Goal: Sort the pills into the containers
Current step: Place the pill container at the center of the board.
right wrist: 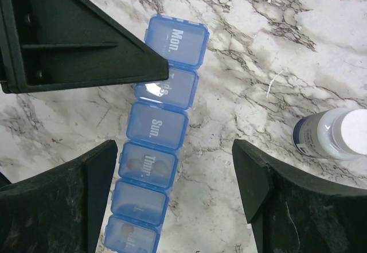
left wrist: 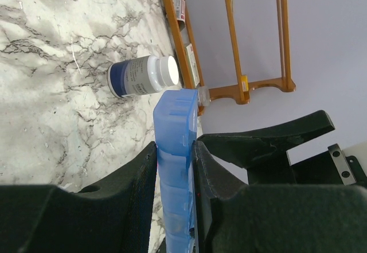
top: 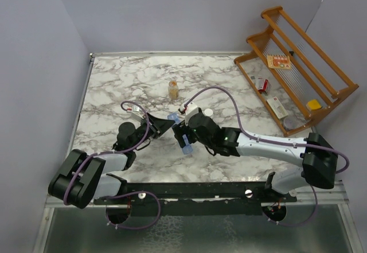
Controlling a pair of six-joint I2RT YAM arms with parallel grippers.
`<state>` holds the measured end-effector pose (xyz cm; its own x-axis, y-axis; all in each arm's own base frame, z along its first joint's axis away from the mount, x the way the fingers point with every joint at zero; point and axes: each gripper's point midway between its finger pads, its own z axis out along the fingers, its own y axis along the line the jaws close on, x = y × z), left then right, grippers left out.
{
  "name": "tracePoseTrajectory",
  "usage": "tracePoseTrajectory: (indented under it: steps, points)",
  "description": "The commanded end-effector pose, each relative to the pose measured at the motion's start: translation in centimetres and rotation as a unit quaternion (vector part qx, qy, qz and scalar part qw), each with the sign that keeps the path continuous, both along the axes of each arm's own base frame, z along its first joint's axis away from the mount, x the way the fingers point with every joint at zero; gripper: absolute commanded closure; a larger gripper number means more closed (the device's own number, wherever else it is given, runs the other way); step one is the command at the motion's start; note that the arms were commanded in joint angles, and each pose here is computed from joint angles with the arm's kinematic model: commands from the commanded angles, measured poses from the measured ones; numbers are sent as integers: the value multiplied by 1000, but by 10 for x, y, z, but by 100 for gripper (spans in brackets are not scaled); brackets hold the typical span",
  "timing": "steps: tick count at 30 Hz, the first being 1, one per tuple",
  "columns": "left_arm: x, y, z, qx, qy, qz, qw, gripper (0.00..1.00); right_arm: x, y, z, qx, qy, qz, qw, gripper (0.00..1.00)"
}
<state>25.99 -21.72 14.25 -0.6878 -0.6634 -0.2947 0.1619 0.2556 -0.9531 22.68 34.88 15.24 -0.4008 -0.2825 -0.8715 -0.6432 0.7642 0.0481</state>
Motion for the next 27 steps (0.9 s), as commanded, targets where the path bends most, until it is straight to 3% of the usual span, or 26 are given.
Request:
tracePoseTrajectory:
  steps: [1,9,15,20,27]
  points:
    - [7,0,2,2,-6,8,1000,94,2,4,-2,-38,-20,-5,999,18]
    - [9,-2,0,5,-4,6,1000,94,0,7,-14,-58,-14,0,998,18]
    - [9,-1,-5,7,4,8,1000,94,-1,10,-30,-84,-3,-3,996,28]
    - [9,-1,-7,9,5,8,1000,94,-2,14,-33,-92,-2,-4,996,30]
    - [10,1,-11,14,9,15,1000,94,-1,17,-40,-102,2,-3,995,47]
